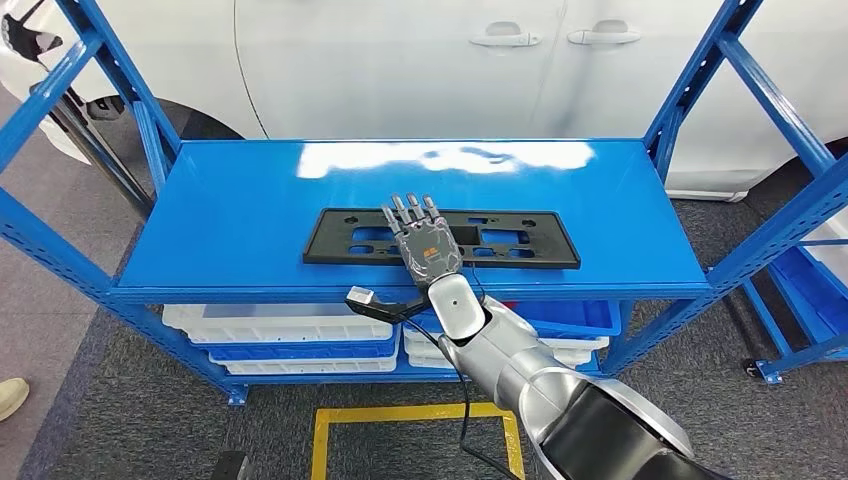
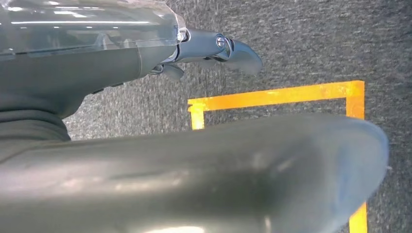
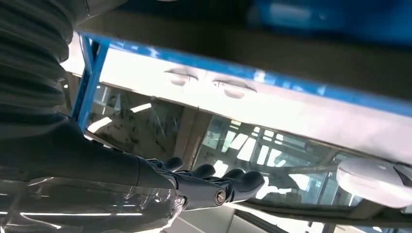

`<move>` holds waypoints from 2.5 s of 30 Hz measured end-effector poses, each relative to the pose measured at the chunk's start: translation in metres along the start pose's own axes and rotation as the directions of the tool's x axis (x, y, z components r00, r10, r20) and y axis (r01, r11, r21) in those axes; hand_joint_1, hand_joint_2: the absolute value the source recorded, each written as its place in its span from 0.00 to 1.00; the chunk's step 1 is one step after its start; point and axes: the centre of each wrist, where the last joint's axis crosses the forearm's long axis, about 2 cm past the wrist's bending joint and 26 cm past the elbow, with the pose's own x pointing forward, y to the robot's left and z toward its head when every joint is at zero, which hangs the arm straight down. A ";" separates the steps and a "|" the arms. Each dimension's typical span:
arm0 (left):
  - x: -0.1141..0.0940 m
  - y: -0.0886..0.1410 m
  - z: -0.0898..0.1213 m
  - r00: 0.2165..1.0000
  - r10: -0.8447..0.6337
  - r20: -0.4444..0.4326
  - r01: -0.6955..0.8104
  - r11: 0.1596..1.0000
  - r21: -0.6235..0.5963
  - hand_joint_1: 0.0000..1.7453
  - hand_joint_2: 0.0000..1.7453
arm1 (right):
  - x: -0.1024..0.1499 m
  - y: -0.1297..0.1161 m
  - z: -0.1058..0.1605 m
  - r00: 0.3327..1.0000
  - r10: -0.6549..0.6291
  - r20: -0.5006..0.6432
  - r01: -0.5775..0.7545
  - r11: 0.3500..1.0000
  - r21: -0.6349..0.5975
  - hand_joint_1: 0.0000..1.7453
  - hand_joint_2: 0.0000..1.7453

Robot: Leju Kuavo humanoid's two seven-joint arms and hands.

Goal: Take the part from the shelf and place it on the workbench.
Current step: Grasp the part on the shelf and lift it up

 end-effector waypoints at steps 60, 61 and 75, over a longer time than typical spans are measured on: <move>0.000 0.000 0.000 0.993 0.035 0.117 -0.033 0.999 -0.019 0.00 1.00 | 0.003 -0.021 -0.012 0.976 -0.198 0.086 0.208 0.970 -0.128 1.00 1.00; 0.000 0.001 0.000 0.991 0.046 0.126 -0.045 0.999 -0.012 0.00 1.00 | 0.002 -0.028 -0.014 0.959 -0.260 0.114 0.277 0.944 -0.178 1.00 1.00; -0.002 0.005 0.000 0.984 0.096 0.151 -0.101 0.995 0.024 0.00 1.00 | -0.030 -0.076 -0.025 0.849 -0.508 0.147 0.508 0.706 -0.493 1.00 1.00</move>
